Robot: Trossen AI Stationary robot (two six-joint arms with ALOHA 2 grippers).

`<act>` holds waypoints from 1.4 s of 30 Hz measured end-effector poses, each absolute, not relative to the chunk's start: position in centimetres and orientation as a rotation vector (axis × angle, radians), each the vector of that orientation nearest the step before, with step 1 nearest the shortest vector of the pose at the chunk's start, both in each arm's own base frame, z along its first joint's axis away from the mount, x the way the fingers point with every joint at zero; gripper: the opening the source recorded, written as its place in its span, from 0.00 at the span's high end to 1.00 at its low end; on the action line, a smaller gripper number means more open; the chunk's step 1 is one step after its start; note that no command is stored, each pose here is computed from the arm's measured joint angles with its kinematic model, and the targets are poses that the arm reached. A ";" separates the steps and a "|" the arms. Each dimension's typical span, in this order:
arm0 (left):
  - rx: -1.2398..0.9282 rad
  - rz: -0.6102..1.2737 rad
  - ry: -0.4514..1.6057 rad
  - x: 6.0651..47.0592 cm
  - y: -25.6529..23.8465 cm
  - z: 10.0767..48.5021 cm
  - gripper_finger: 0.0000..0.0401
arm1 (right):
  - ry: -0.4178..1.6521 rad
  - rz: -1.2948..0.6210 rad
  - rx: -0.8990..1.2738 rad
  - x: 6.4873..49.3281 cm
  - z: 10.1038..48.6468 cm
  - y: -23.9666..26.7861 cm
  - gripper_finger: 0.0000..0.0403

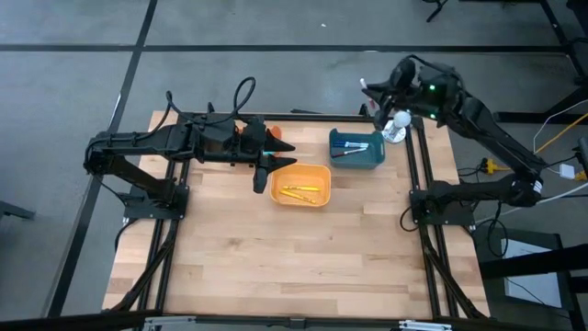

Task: Pick & Place Markers
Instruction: Put the pink marker pen into the blue bin

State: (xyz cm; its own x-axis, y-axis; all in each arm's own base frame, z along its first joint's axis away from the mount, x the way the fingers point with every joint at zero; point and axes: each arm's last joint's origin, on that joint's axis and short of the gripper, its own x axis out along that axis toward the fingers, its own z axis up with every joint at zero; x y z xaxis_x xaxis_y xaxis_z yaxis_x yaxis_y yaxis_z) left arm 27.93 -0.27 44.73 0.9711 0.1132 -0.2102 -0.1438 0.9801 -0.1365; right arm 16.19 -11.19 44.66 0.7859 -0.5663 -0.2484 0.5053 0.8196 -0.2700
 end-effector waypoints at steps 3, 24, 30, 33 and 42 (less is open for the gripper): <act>-0.152 0.130 0.203 27.9 -0.3 44.7 0.63 | 0.417 -0.570 -0.198 16.7 43.7 -11.7 0.92; -0.162 0.131 0.202 27.9 -0.3 44.7 0.63 | 0.948 -0.390 -0.165 22.2 35.6 -15.7 0.92; -0.162 0.131 0.202 27.9 -0.3 44.7 0.63 | 1.036 -0.346 -0.106 22.9 32.9 -16.6 0.92; -0.168 0.132 0.202 27.9 -0.3 44.7 0.63 | 1.067 -0.329 -0.069 22.6 31.5 -16.9 0.92; -0.178 0.133 0.201 27.9 -0.3 44.7 0.63 | 1.142 -0.319 -0.005 21.4 28.3 -17.4 0.92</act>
